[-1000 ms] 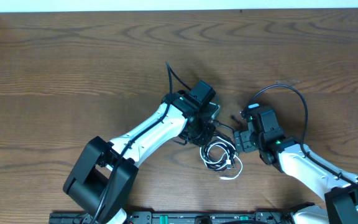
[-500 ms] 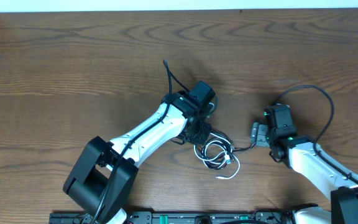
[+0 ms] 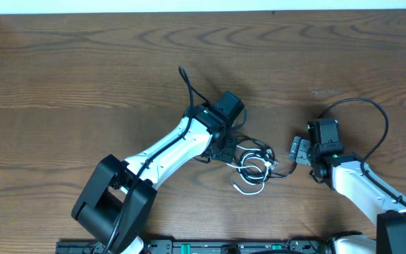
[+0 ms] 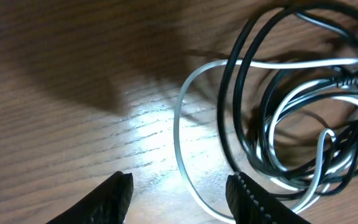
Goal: Untangle cables
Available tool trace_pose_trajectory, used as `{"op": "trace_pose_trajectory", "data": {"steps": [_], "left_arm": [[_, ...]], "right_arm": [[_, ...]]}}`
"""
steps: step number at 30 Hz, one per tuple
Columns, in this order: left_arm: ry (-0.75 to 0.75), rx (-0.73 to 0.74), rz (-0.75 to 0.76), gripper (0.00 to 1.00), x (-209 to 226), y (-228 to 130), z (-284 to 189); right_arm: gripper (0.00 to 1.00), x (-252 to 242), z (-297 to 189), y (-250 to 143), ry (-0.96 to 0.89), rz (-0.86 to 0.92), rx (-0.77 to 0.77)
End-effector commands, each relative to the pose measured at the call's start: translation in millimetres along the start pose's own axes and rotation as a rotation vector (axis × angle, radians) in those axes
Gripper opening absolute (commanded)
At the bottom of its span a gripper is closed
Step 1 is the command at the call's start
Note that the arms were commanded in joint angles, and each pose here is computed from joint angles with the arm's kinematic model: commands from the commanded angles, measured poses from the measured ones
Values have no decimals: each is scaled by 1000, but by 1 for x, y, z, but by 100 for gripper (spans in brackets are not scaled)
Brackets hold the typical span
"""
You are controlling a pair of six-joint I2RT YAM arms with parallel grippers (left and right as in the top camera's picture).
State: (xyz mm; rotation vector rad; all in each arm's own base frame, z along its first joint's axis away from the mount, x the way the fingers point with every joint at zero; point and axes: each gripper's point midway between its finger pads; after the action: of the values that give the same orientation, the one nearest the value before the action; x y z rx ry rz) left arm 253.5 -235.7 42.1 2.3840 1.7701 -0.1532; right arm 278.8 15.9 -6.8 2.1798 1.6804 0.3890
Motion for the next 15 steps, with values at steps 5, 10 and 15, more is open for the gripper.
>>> {"op": "trace_pose_trajectory", "data": {"steps": [5,10,15], "left_arm": [[-69,40,-6,53,-12,-9,-1],[-169,71,-31,53,-29,-12,-3],[-165,88,-167,53,-29,-12,1]], "right_arm": [[89,-24,14,-52,-78,-20,155],[89,-23,14,-52,-77,-20,154],[89,-19,14,-52,-55,-17,156]]}}
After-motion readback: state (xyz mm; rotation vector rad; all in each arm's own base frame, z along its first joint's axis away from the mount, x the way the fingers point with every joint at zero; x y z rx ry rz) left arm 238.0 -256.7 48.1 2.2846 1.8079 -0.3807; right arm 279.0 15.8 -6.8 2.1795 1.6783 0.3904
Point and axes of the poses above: each gripper's point midway between its finger pads, its own z axis out along the fingers, its own x axis along the line the jaws close on, y = z × x, and after that the axes turned 1 degree about -z, right-handed
